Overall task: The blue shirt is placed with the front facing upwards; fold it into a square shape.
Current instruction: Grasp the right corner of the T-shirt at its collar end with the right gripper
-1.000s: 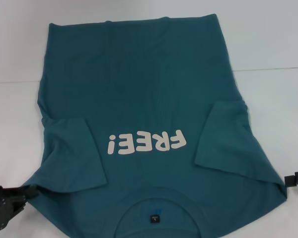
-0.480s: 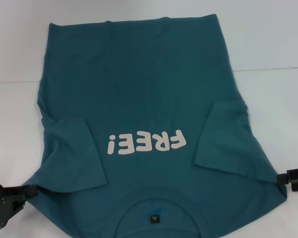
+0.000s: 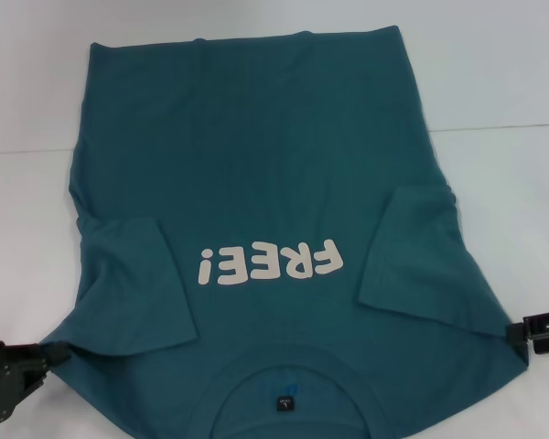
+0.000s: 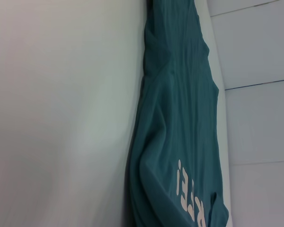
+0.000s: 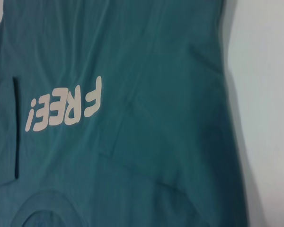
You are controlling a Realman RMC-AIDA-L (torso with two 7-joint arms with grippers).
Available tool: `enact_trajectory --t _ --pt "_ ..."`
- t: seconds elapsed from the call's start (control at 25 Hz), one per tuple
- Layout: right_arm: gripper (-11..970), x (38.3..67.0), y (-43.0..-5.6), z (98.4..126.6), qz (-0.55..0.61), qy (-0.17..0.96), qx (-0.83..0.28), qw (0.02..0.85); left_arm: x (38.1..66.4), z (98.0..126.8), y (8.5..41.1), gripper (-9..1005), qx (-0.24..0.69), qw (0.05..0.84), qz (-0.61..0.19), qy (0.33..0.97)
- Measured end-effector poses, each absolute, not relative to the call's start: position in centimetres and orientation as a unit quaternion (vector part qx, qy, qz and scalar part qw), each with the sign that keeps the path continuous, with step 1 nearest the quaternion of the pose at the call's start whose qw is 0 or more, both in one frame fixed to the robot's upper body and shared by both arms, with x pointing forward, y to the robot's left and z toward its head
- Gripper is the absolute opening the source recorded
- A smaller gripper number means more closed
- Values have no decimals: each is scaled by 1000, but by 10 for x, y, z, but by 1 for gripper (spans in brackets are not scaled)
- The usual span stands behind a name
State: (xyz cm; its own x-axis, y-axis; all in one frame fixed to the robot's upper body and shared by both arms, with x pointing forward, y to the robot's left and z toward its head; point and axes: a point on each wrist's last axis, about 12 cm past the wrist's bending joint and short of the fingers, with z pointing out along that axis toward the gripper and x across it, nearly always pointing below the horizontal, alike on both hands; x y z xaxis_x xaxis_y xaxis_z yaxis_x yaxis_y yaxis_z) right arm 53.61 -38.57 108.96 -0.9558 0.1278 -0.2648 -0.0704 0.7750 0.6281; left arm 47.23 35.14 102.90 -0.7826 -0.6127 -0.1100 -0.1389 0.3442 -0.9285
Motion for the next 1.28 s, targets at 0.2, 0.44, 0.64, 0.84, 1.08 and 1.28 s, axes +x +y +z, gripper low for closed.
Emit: enact_trajectory --t 0.2,0.44,0.64,0.84,1.08,1.28 --pt "701 538 -383 1090 332 932 10 145 472 1029 351 24 -239 228 -520 788" --pt "701 539 -383 1089 327 934 9 144 472 1029 351 23 -239 228 -520 788" --pt "701 540 -382 1088 322 936 6 142 472 1029 351 23 -239 228 -520 788" --pt "700 540 -380 1087 320 937 5 141 472 1029 351 22 -239 228 -520 788" --pt "699 541 -379 1086 321 937 3 140 472 1029 352 24 -240 228 -520 788" --pt "699 541 -377 1086 320 937 1 139 472 1029 352 23 -240 228 -520 787"
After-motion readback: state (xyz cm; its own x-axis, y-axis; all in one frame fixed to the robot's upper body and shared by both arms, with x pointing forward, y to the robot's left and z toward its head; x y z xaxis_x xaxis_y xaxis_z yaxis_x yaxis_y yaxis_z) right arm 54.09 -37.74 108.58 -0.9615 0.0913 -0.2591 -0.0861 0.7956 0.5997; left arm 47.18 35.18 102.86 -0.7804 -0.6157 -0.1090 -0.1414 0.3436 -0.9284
